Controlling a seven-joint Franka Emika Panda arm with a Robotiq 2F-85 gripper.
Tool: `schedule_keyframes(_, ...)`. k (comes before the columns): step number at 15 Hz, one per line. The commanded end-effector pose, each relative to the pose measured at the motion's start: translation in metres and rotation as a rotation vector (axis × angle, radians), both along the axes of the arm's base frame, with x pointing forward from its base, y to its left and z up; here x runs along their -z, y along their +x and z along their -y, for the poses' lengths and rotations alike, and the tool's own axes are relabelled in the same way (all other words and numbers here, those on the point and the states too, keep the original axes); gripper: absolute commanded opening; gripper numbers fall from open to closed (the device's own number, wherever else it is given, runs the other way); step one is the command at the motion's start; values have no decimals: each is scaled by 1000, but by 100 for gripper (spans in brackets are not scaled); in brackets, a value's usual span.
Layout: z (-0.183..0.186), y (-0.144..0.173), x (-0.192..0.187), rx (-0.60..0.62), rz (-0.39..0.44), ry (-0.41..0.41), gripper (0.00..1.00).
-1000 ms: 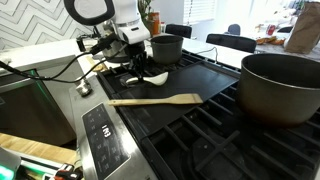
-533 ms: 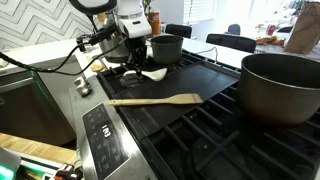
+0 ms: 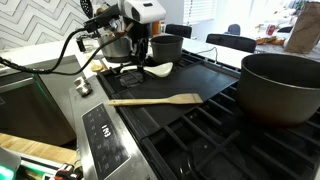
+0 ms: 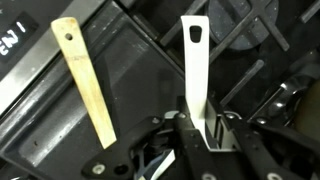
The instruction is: Pick up the white serving spoon and put it on the black tray on the hob of the stove
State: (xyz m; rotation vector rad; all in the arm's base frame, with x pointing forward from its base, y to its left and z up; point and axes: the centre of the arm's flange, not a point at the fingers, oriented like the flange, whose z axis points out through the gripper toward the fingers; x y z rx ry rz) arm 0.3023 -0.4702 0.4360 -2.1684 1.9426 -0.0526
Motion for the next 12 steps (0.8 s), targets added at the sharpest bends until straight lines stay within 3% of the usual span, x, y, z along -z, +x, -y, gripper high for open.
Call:
schedule_keyframes(1,48,-15,-12,-100,-13,60,6)
schedule_keyframes(6,81,-5,-5,-140,-43,4,6)
schedule_keyframes(12,108,32,35,-176,-95,34,6)
